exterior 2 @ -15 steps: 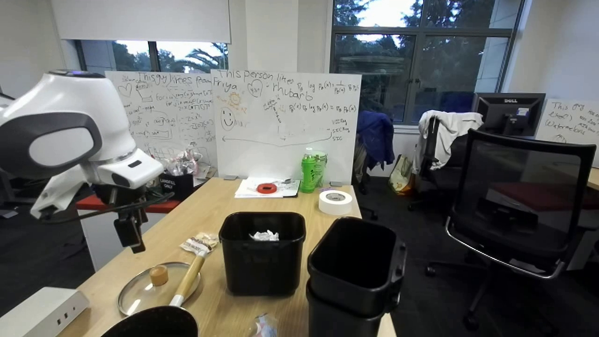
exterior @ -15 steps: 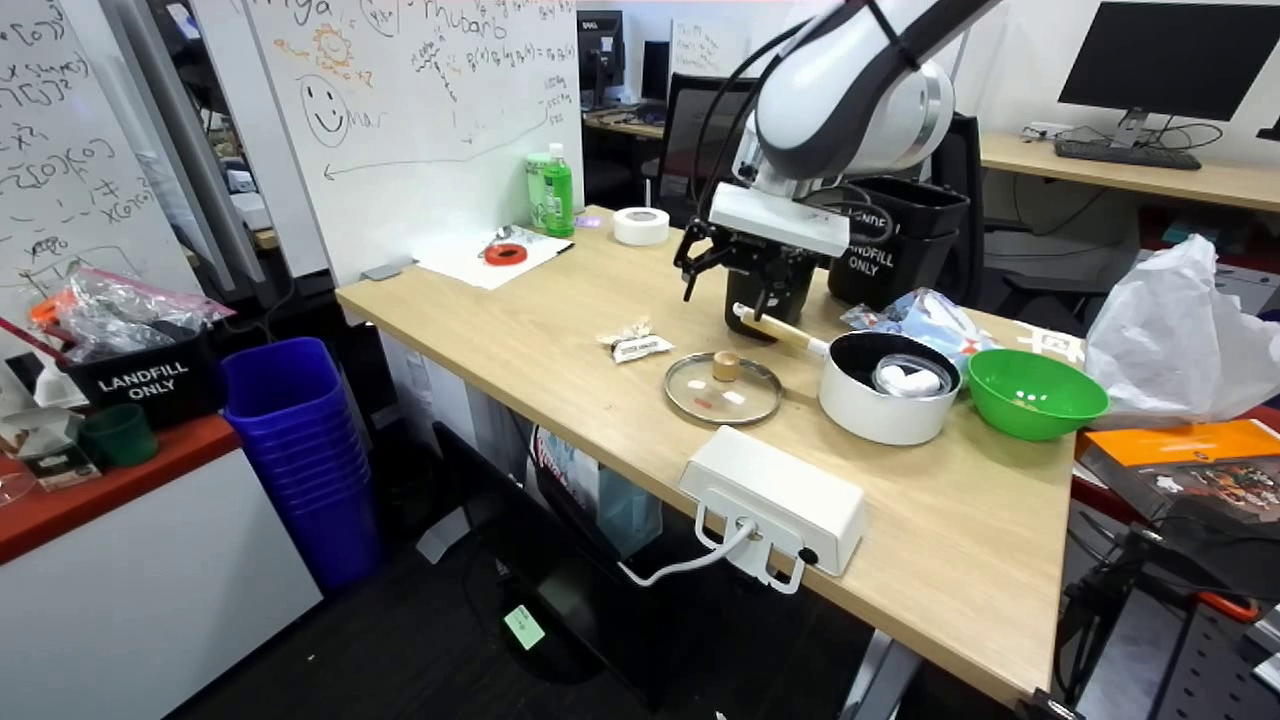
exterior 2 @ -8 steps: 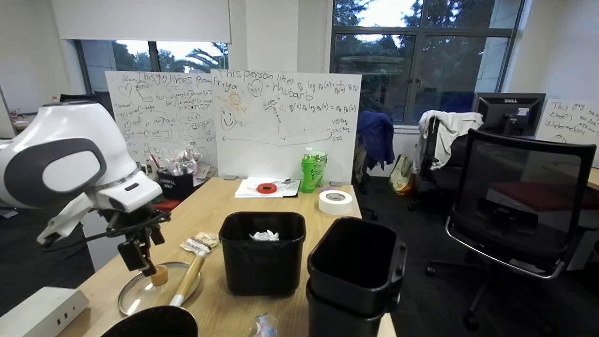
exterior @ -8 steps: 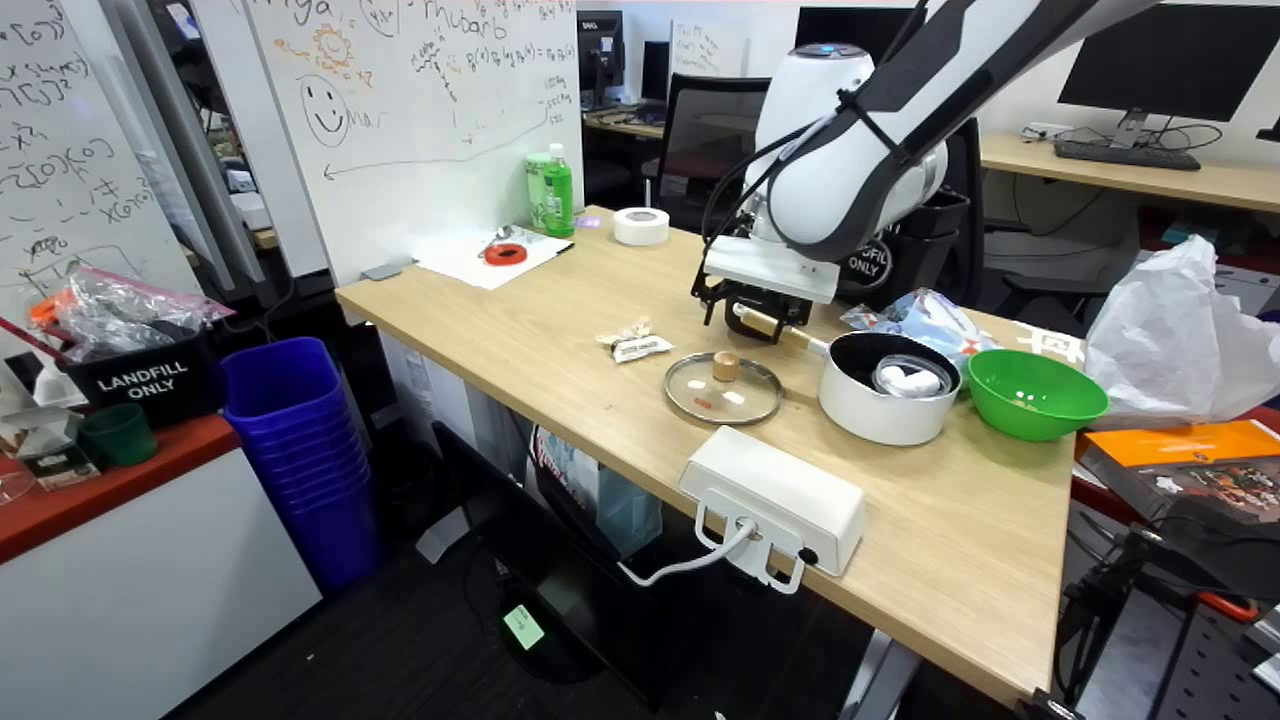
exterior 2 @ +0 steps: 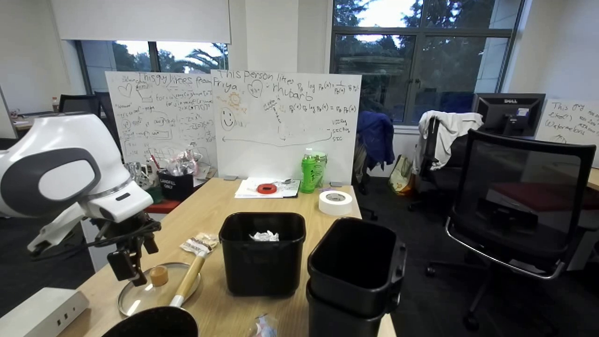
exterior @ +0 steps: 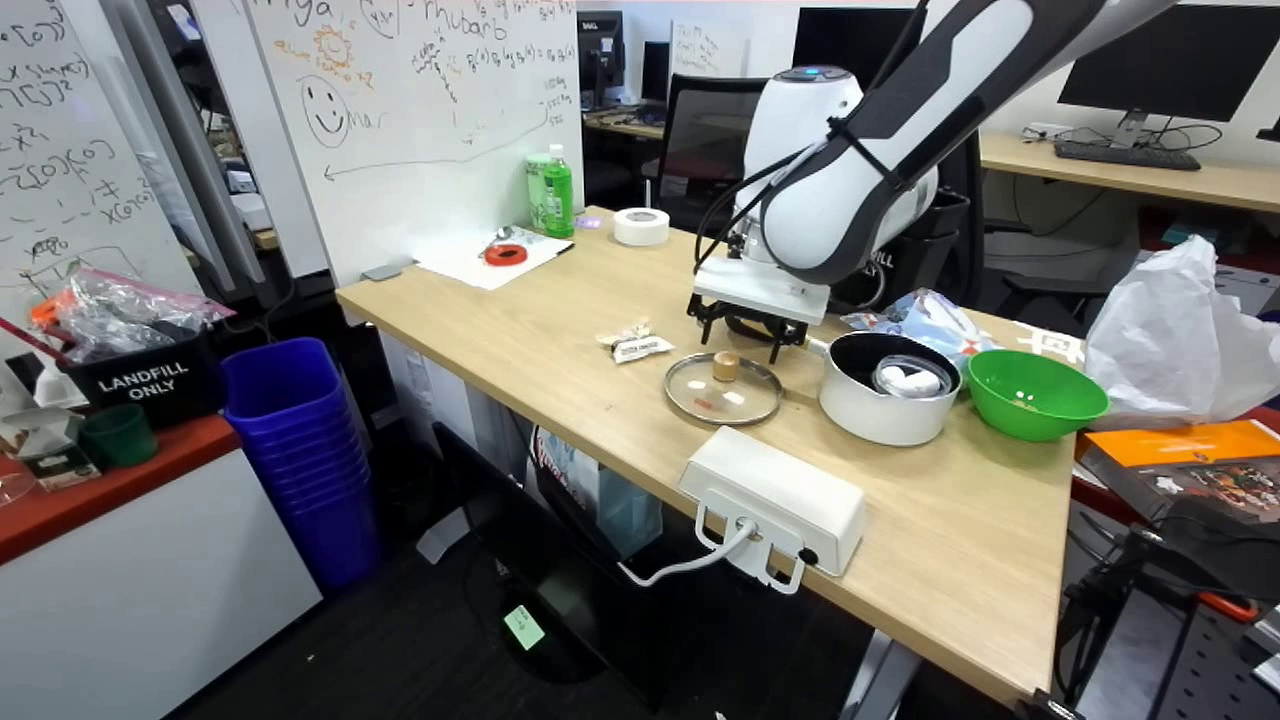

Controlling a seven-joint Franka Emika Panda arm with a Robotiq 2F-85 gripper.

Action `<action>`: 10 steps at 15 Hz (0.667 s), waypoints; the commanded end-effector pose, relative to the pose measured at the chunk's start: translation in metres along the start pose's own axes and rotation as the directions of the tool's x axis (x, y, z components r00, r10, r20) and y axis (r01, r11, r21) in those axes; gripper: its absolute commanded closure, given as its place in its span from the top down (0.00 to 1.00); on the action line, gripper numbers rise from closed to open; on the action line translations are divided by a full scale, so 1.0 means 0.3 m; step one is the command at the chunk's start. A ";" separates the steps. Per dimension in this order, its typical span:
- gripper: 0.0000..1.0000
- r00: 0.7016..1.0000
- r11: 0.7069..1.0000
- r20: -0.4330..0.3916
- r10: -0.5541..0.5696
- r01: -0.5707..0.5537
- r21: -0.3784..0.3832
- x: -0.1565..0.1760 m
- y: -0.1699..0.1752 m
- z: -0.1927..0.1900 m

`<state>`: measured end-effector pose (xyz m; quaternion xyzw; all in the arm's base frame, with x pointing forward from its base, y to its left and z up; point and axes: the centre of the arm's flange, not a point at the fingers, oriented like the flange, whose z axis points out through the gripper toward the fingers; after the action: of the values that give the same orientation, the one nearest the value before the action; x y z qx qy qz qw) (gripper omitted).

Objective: Put the lid on the white pot

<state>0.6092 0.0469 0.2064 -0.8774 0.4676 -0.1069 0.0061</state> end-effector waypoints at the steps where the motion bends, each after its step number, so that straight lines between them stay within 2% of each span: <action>1: 1.00 1.000 1.000 0.006 0.020 -0.020 0.010 0.002 -0.006 0.021; 10: 1.00 0.999 1.000 0.040 0.026 -0.025 -0.009 0.023 -0.011 0.061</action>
<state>0.6099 0.0442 0.1931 -0.8741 0.4756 -0.0983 0.0043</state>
